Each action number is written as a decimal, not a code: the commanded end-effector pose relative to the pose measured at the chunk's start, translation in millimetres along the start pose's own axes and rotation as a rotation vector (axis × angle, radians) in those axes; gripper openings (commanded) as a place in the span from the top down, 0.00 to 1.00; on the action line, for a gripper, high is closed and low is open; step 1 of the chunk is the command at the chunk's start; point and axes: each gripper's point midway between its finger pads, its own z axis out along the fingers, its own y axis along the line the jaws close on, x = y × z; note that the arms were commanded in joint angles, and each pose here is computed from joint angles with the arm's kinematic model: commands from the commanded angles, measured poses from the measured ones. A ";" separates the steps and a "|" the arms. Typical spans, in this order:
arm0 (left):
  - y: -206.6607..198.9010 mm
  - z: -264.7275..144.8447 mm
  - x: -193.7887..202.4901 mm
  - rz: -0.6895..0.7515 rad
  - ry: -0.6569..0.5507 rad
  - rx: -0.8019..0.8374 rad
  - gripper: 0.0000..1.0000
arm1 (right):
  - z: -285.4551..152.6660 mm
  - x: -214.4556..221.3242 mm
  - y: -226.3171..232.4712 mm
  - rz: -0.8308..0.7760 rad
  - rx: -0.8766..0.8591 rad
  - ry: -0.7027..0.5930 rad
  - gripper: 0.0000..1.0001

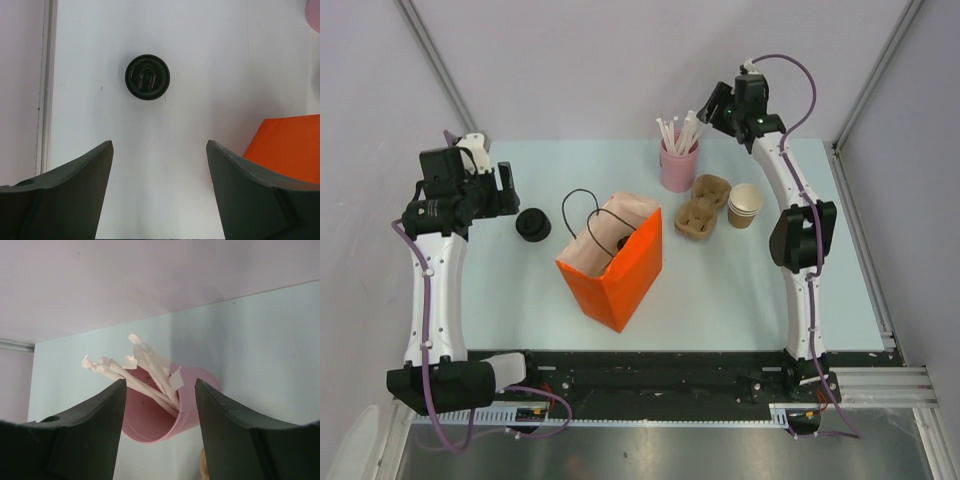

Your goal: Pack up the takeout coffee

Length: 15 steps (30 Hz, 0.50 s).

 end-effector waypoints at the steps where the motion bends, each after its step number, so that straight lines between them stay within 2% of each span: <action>1: 3.4 -8.5 -12.1 0.022 -0.041 -0.012 0.20 | 6.8 -16.2 19.2 0.043 -0.033 -0.082 0.43; 4: 2.6 -10.1 -13.2 0.022 -0.045 -0.009 0.19 | 9.8 -15.3 14.1 0.050 -0.008 -0.090 0.50; 9: 2.1 -9.4 -13.4 0.020 -0.044 -0.006 0.20 | 11.1 -13.1 10.6 0.034 0.013 -0.096 0.54; 12: 2.5 -9.4 -13.3 0.023 -0.044 -0.008 0.19 | 16.3 -11.2 5.2 0.035 0.019 -0.096 0.68; 15: 2.7 -9.0 -14.4 0.026 -0.045 -0.008 0.19 | 19.8 -15.8 2.2 0.026 0.012 -0.112 0.70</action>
